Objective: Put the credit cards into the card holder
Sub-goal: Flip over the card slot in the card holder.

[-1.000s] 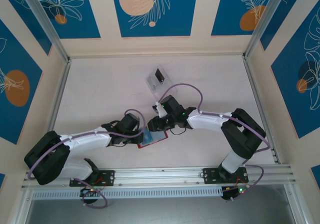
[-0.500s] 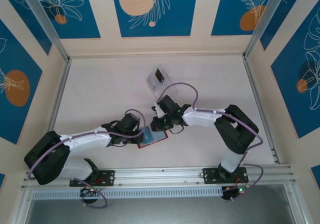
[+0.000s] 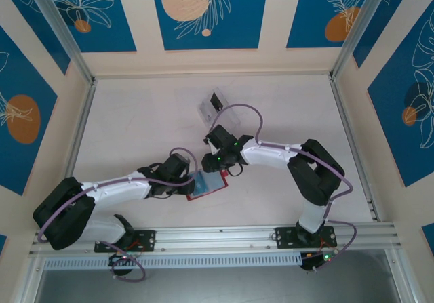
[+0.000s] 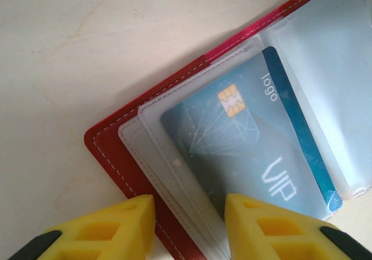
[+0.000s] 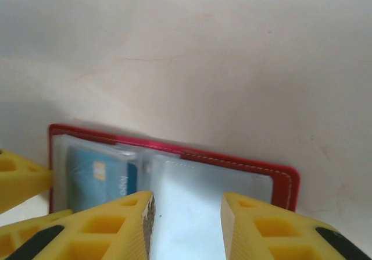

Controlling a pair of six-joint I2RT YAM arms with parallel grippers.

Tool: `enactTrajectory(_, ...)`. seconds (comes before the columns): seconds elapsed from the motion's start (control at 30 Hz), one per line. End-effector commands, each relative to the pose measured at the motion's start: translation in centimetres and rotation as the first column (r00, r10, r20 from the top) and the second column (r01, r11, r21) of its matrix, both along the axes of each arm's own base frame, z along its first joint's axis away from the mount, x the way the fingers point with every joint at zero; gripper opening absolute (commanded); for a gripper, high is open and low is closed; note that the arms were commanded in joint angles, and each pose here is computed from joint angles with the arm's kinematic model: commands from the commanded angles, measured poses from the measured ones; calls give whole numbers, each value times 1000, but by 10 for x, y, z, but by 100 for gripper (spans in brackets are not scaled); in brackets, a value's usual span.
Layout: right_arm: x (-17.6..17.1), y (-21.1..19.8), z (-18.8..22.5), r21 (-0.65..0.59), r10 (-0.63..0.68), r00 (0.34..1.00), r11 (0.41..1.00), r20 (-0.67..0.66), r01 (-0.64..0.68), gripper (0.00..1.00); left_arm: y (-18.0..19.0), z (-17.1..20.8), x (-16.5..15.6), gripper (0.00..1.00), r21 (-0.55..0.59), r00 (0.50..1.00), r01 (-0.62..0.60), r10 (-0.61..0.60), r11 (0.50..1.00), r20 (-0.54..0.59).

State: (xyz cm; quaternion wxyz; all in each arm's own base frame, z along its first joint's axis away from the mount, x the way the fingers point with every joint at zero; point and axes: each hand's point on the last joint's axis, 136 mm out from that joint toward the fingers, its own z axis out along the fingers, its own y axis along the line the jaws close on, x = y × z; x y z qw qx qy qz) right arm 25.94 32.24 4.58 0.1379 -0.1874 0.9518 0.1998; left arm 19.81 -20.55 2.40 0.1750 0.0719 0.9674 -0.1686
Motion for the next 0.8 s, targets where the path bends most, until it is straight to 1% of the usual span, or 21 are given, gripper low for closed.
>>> enactTrajectory(0.0,-1,-8,-12,-94,23,1000,995,5,-22,38,-1,4,4,37,5,1000,6,-6,1000,17)
enactTrajectory(0.17,-6,-9,-25,-138,35,999,990,-1,-35,38,0,3,3,37,5,1000,3,-3,1000,17)
enactTrajectory(0.3,-14,-13,-39,-198,36,999,980,-9,-37,38,2,4,3,36,6,1000,1,-1,1000,19)
enactTrajectory(0.37,-20,-15,-45,-225,40,999,973,-9,-41,36,1,5,3,36,4,1000,1,-1,1000,22)
enactTrajectory(0.47,-29,-20,-55,-271,38,999,962,-12,-40,28,3,5,3,36,7,1000,0,0,1000,24)
enactTrajectory(0.57,-36,-25,-63,-302,30,999,953,-19,-35,16,3,5,3,37,4,1000,-2,1,1000,25)
enactTrajectory(0.7,-38,-26,-62,-309,27,1000,951,-8,-28,0,3,6,3,37,3,1000,1,-1,1000,28)
enactTrajectory(0.77,-35,-23,-56,-294,31,1000,956,4,-28,0,2,6,3,37,-1,1000,2,-2,1000,27)
